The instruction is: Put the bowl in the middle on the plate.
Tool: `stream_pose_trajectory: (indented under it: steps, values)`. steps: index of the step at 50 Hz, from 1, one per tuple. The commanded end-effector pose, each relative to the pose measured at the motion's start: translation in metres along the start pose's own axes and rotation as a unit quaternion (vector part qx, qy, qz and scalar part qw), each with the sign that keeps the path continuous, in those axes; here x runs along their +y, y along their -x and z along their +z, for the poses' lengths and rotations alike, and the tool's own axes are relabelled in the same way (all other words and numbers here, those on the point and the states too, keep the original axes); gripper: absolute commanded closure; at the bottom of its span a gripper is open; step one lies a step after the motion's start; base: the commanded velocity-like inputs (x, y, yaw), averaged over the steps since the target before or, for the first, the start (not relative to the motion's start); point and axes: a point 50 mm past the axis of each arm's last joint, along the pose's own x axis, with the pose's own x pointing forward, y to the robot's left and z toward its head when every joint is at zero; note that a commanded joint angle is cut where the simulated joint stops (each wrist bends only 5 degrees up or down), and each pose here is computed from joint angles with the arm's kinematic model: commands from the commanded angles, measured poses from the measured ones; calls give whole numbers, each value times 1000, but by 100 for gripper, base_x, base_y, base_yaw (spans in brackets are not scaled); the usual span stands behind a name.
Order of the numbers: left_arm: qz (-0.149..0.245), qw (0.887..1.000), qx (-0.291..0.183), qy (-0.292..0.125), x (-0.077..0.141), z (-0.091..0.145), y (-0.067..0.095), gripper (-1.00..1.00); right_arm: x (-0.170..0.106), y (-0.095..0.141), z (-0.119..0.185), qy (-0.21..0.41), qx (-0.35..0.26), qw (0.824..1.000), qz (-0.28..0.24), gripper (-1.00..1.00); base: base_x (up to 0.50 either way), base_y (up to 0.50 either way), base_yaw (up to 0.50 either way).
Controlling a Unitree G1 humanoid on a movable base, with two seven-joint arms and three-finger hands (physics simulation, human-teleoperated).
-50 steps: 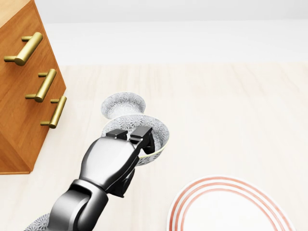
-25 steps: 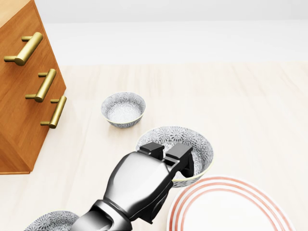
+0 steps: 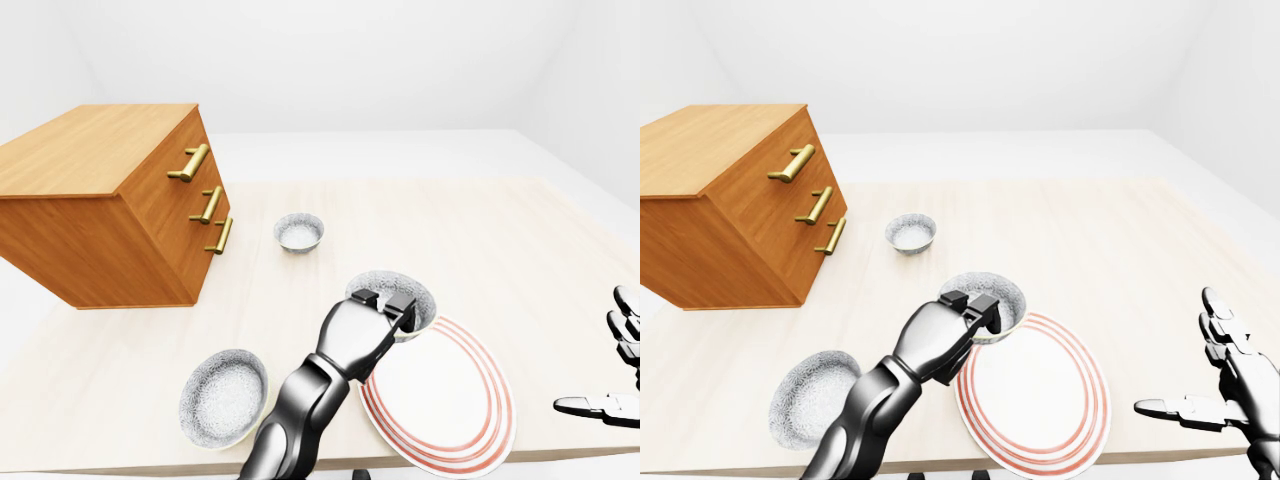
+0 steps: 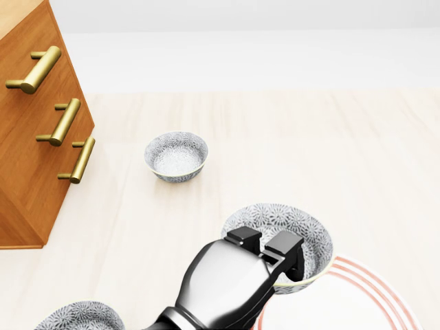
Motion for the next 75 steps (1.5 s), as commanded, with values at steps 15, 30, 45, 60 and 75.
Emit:
stream_pose_trajectory:
  steps: [15, 30, 45, 60, 75]
  values:
    - [-5, 999, -35, 41, -17, 18, -7, 100, 0, -1, 0, 2, 1, 1000, 1, -100, 0, 0, 0]
    - [-10, 998, -41, 42, -25, 23, -9, 100, 1, 1, 0, 3, 1, 1000, 0, -100, 0, 0, 0]
    - [-15, 998, -54, 43, -36, 34, -6, 100, 1, 0, -2, 0, 6, 1000, 1, -100, 0, 0, 0]
    - [-19, 997, -50, 46, -39, 32, -7, 100, 2, 0, -3, -1, 7, 1000, 3, -100, 0, 0, 0]
    - [-31, 997, -59, 44, -44, 37, -8, 100, 2, 0, -1, 1, 4, 1000, 2, -100, 0, 0, 0]
